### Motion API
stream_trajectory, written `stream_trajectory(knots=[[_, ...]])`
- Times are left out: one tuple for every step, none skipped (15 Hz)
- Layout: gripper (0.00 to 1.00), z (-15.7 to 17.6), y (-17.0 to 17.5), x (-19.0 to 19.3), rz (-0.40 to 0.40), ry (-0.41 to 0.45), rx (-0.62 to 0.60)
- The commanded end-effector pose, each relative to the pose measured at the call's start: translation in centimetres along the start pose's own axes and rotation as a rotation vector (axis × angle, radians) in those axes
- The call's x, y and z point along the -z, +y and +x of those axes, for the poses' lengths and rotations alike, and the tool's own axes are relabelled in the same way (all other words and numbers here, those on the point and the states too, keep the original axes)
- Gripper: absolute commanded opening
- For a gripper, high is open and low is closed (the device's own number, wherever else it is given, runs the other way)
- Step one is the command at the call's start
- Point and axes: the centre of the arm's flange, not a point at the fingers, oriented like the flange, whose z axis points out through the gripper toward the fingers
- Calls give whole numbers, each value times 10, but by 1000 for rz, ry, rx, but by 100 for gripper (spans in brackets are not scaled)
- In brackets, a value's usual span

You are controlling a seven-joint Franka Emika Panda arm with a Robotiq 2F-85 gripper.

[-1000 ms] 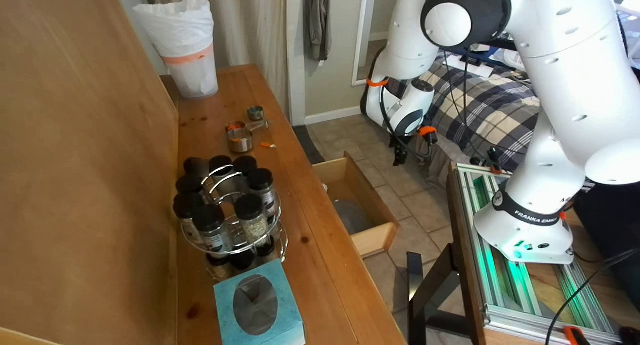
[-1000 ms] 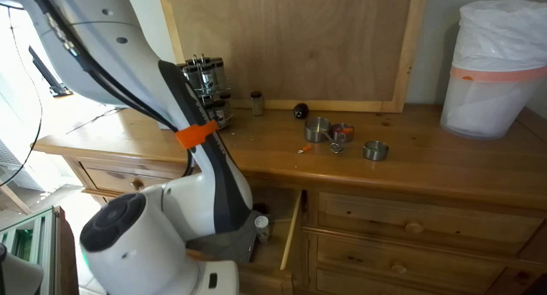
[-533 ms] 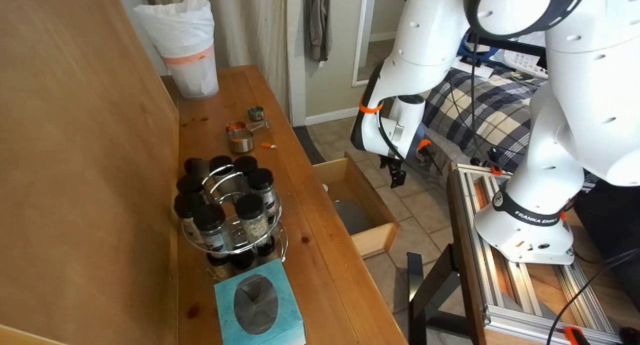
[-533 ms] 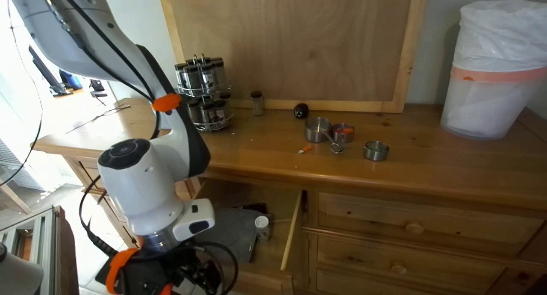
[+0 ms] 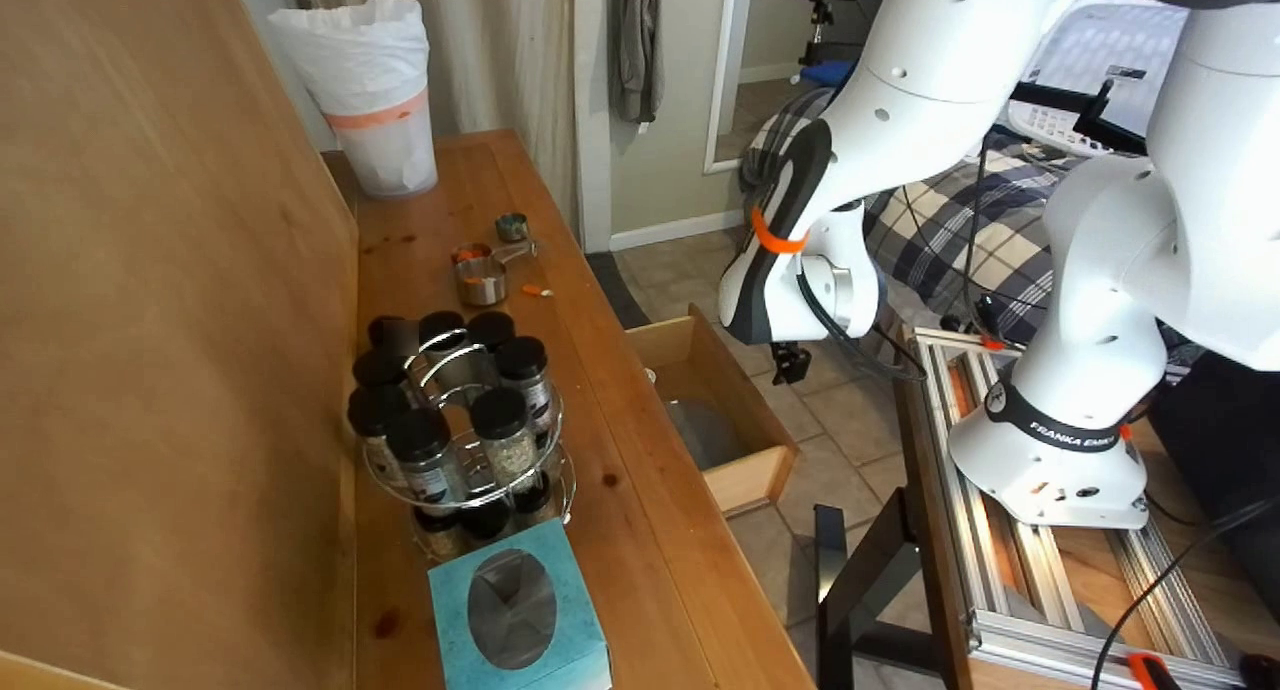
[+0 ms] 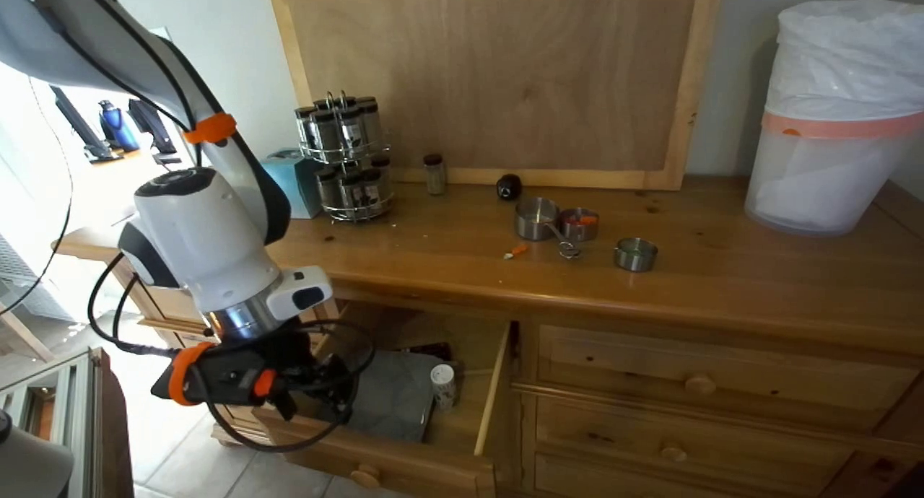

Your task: Open the drawer

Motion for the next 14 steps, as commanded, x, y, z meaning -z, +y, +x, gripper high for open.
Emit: stream_trajectory(knots=[[100,32,13,72,21,24,-7],[100,38,14,74,41,32,-17],[100,44,15,74,54,48,-33],[100,49,15,75,79,56,-52],[100,55,17,75,103,58,-84],[100,60,18,76,127,56,-113],[100,63,19,78,153,53,-137],[100,67,21,79,206,54,-120],[100,43,5,15,138,44,-98],[100,47,7,17,163,37,-106],[100,50,8,20,173,37,-110],[100,51,8,20,177,37,-112],[100,51,8,20,178,38,-113],[100,50,8,20,180,37,-114]])
